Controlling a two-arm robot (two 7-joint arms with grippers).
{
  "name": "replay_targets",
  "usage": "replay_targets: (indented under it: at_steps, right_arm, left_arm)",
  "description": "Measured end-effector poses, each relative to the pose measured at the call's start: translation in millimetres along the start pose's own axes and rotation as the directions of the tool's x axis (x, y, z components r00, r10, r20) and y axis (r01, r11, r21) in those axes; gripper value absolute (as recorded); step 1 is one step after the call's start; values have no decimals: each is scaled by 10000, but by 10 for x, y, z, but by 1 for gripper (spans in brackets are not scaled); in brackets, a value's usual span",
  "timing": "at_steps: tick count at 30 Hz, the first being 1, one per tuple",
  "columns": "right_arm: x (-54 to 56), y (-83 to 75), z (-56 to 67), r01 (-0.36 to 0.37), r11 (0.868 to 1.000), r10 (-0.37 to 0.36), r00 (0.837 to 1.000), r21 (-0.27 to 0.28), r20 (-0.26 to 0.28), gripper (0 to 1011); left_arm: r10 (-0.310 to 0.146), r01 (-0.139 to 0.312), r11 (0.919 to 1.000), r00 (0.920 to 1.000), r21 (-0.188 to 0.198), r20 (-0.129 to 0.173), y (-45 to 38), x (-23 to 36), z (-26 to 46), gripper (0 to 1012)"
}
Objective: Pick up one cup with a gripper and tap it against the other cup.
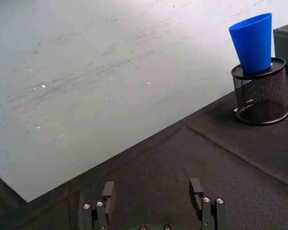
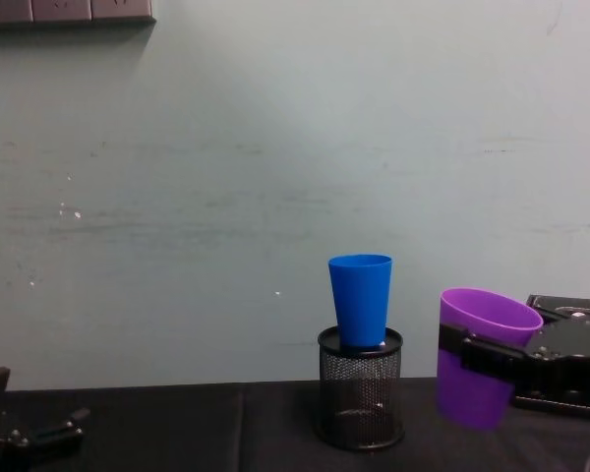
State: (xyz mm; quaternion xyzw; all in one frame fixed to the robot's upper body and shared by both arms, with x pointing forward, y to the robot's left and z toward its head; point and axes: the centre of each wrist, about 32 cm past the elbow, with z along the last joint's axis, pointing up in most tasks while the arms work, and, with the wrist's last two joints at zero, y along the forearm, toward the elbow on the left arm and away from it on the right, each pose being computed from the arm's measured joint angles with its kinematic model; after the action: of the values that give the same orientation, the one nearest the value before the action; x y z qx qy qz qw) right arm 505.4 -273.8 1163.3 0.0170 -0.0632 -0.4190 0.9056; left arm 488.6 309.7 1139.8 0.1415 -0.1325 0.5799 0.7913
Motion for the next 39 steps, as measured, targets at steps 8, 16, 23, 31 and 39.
replay_targets:
  at_steps: [8, 16, 23, 31, 39]
  right_arm:
    - [3, -20, -16, 51, 9999, -51, 10000, 114, 49, 739]
    - [-1, -13, -41, 68, 10000, -68, 10000, 23, 17, 739]
    - [-3, 1, -101, 117, 9997, -120, 9999, -204, -118, 739]
    - [-8, 8, -164, 102, 9989, -111, 9998, -460, -188, 739]
    - [-14, 37, -224, -76, 9942, 64, 9999, -1076, -108, 739]
  left_arm:
    - [0, 0, 10000, 10000, 0, 0, 0, 0, 0, 1011]
    - [0, 0, 10000, 10000, 0, 0, 0, 0, 0, 1011]
    - [0, 0, 10000, 10000, 0, 0, 0, 0, 0, 1011]
    - [0, 0, 10000, 10000, 0, 0, 0, 0, 0, 1011]
    - [0, 0, 10000, 10000, 0, 0, 0, 0, 0, 1011]
